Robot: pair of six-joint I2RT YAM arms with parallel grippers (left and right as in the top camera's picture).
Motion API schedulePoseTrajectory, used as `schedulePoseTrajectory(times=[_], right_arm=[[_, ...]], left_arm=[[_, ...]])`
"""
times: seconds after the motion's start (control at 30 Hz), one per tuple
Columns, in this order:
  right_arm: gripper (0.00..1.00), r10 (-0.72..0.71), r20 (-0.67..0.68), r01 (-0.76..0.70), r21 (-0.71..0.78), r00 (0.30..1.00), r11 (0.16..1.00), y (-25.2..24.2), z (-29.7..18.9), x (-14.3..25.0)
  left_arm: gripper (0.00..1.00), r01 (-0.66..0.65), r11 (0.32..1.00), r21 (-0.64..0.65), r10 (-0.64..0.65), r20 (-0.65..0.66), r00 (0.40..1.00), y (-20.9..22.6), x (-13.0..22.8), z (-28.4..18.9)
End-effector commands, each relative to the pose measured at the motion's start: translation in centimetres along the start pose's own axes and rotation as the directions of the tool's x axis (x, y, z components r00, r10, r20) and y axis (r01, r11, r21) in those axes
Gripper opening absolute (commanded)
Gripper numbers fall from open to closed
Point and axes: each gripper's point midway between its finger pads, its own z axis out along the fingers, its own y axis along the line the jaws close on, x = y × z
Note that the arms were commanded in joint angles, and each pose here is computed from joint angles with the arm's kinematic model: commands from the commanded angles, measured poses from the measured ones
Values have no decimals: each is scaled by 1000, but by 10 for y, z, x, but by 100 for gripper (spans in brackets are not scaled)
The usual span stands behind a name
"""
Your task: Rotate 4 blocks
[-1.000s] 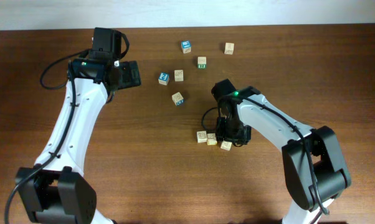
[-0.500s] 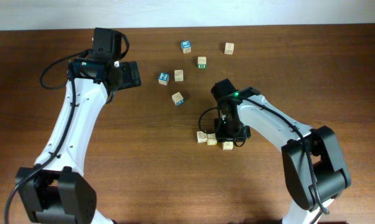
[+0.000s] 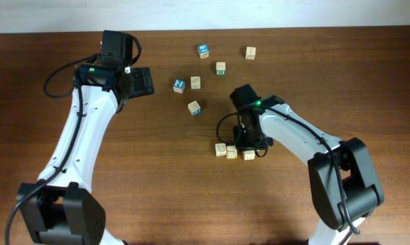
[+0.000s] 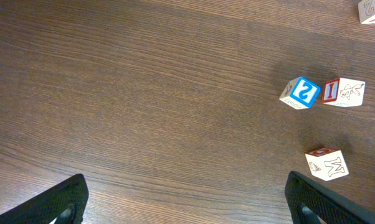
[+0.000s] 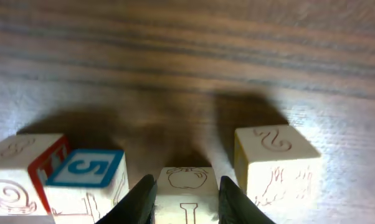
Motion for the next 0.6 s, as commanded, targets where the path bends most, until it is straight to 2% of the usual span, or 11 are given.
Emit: schedulePoseTrajectory(times=[0.0, 0.3, 0.43, 0.57], right_arm=[[32, -10, 45, 7, 50, 999, 999, -8, 2, -10], [33, -30, 73, 27, 43, 997, 999, -6, 1, -17], [44, -31, 71, 28, 43, 997, 999, -6, 1, -16], [47, -31, 70, 28, 35, 997, 999, -3, -10, -21]], left_arm=[[99, 9, 1000, -7, -9, 0, 1000, 1, -1, 1], [99, 9, 1000, -4, -9, -1, 1000, 0, -1, 1], [99, 9, 1000, -4, -9, -1, 1000, 0, -1, 1], [99, 9, 1000, -4, -9, -1, 1000, 0, -1, 1]])
